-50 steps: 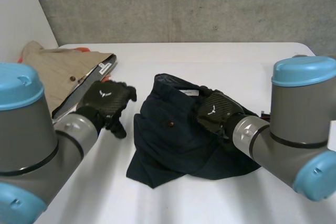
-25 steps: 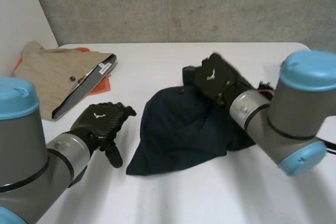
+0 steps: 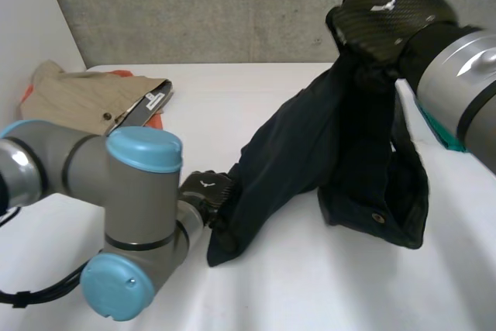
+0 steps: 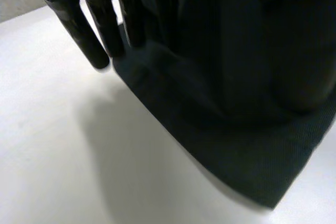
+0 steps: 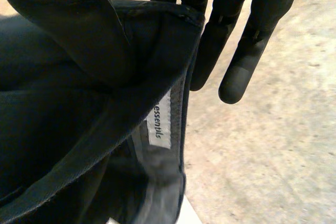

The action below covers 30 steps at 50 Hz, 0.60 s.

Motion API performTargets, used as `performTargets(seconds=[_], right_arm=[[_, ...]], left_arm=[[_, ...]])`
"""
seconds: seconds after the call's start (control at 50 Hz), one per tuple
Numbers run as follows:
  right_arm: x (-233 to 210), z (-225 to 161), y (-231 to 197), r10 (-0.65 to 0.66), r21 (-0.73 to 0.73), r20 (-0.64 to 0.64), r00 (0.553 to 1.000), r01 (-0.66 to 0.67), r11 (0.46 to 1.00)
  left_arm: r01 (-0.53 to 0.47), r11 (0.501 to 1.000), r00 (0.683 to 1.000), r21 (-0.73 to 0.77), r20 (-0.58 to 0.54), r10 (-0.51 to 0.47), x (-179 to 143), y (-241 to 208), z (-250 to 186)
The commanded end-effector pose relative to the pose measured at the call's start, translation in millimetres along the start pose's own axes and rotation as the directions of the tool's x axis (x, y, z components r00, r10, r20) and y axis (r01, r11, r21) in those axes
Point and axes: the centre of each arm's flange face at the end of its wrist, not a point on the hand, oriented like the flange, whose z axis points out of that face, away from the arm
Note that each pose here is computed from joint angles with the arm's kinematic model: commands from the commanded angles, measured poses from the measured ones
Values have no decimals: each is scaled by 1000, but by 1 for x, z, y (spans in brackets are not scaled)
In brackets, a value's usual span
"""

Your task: Fold the laundry.

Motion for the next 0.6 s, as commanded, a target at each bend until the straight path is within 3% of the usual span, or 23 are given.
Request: performTargets(seconds=[0.02, 0.18, 0.26, 0.44, 0.52, 0.6], right_arm=[[18, 0, 1, 8, -6, -72, 997, -9, 1000], [35, 7, 24, 10, -74, -109, 994, -19, 997], [38, 3, 26, 23, -74, -90, 996, -29, 997], [60, -20, -4, 38, -2, -124, 992, -39, 999], [81, -29, -24, 89, 63, -189, 978, -78, 995], [89, -32, -33, 153, 109, -194, 969, -133, 985]], left_arm=[[40, 999, 998, 11, 48, -41, 1, -16, -5], [94, 955, 979, 282, 150, -140, -48, -93, -60], [79, 880, 970, 468, 166, -175, -74, -139, -109], [11, 743, 967, 670, 182, -179, -93, -191, -185], [-21, 635, 956, 772, 202, -214, -101, -219, -232], [-43, 560, 945, 828, 215, -245, -107, -237, -259]])
